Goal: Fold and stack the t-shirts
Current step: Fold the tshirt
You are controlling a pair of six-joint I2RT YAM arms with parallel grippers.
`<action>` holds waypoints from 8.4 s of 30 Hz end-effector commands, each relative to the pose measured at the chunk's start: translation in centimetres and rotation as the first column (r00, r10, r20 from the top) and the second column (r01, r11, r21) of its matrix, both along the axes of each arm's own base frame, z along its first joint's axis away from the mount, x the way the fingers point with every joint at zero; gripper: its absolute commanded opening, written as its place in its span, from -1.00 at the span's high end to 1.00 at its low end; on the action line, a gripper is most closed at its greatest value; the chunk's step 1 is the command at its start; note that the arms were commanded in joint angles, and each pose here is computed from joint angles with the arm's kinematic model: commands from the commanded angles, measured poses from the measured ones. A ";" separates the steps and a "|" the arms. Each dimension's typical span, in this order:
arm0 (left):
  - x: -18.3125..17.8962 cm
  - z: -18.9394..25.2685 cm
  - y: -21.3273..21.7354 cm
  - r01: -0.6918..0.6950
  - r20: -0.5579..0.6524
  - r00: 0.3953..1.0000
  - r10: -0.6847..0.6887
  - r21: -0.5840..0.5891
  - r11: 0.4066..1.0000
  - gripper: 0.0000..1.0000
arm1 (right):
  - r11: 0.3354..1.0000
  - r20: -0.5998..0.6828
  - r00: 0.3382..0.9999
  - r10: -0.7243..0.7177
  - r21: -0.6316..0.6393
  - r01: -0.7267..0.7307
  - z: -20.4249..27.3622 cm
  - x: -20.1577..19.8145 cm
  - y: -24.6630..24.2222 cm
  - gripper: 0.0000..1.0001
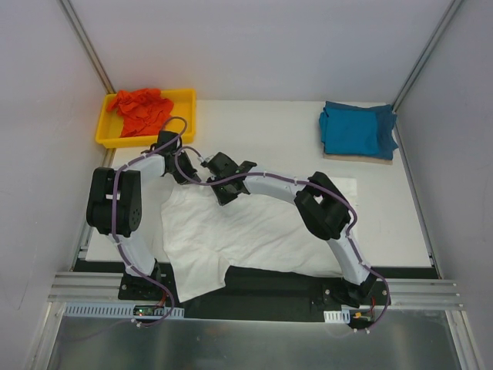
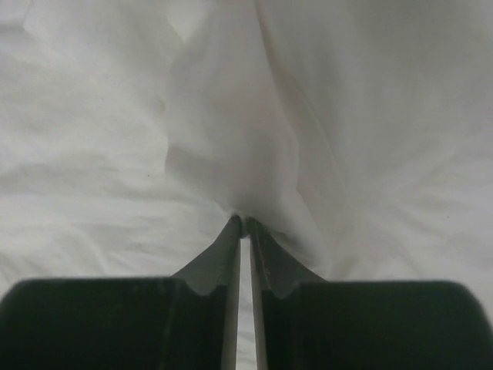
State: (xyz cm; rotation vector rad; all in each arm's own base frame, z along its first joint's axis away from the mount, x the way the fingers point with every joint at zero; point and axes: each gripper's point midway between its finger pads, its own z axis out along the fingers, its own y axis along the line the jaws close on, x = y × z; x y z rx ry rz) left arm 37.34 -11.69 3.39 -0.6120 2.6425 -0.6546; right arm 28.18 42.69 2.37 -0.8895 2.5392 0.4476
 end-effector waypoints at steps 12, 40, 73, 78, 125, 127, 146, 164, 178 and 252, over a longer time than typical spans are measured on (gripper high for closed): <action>-4.6 3.7 -0.5 -0.032 0.053 0.998 0.036 -0.076 0.997 1.00 | 0.982 0.023 0.985 0.171 0.076 -0.172 7.2 -3.1 -1.0 0.98; -17.9 2.4 -0.6 -0.059 -0.184 0.981 0.052 -0.031 0.998 1.00 | 0.951 -0.151 0.939 0.309 0.035 -0.308 5.5 -8.4 -5.3 0.74; -0.1 3.3 -2.4 0.018 -0.021 1.000 -0.018 0.006 1.000 -0.98 | 0.690 -0.262 0.652 -0.712 -0.090 0.718 2.9 5.7 -34.5 -0.93; 1.5 1.5 -1.0 -0.026 -0.051 0.998 0.027 0.031 0.999 -0.99 | 0.647 -0.313 0.589 -0.745 -0.119 0.753 1.3 8.1 -36.8 -0.93; -21.8 5.5 1.7 -0.049 -0.223 0.971 0.085 0.163 0.985 -0.97 | 0.372 -0.020 0.390 -0.920 0.263 0.890 11.9 7.7 -43.5 -0.93; -23.8 5.2 1.1 -0.025 -0.268 0.961 0.069 0.164 0.986 -0.96 | 0.374 -0.017 0.391 -0.920 0.262 0.890 11.8 7.6 -43.5 -0.93; -33.9 1.0 0.4 0.114 -0.564 0.823 0.073 0.289 0.950 -0.10 | 0.378 -0.004 0.390 -0.921 0.242 0.894 11.5 6.8 -43.8 -0.93; -34.9 -2.2 0.4 0.199 -0.621 0.783 0.013 0.271 0.942 0.26 | 0.357 -0.008 0.367 -0.930 0.206 0.911 11.3 4.7 -44.0 -0.93; -31.9 -1.2 -1.0 0.250 -0.511 0.853 -0.100 0.233 0.940 1.00 | 0.334 -0.132 0.340 -0.931 0.062 0.940 11.2 -5.5 -42.1 -0.93; -20.2 7.0 -2.8 0.121 -0.157 0.984 -0.082 0.255 0.959 1.00 | 0.482 -0.406 0.314 -0.858 -0.427 0.765 1.1 -13.0 -37.6 0.76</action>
